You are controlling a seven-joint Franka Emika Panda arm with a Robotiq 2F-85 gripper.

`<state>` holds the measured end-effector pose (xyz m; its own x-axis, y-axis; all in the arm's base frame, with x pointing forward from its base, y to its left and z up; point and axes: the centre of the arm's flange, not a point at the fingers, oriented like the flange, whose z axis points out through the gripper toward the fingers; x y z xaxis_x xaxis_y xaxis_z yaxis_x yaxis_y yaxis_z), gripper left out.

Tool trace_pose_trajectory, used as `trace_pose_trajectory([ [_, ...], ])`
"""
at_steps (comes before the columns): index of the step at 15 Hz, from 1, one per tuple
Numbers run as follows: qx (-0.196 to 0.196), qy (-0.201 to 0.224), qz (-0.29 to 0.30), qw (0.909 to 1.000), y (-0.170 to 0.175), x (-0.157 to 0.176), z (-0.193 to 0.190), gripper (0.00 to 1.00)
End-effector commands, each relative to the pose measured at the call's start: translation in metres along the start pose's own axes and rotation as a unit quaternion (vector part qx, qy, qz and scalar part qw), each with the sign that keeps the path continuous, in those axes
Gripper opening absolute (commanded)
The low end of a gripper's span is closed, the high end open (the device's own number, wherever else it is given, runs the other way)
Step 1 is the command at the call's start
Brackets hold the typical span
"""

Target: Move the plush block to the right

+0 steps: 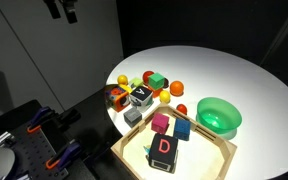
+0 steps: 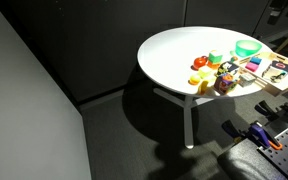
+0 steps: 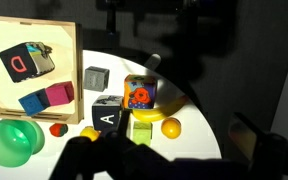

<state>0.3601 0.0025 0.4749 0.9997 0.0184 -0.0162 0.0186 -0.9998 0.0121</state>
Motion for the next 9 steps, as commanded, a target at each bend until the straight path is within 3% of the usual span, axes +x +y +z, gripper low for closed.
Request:
trace_pose_trajectory([
  [1, 0.010, 0.006, 0.009, 0.9999, 0.005, 0.016, -0.013, 1.00],
  [9, 0.019, -0.019, 0.013, 0.9996, 0.017, 0.052, -0.008, 1.00],
])
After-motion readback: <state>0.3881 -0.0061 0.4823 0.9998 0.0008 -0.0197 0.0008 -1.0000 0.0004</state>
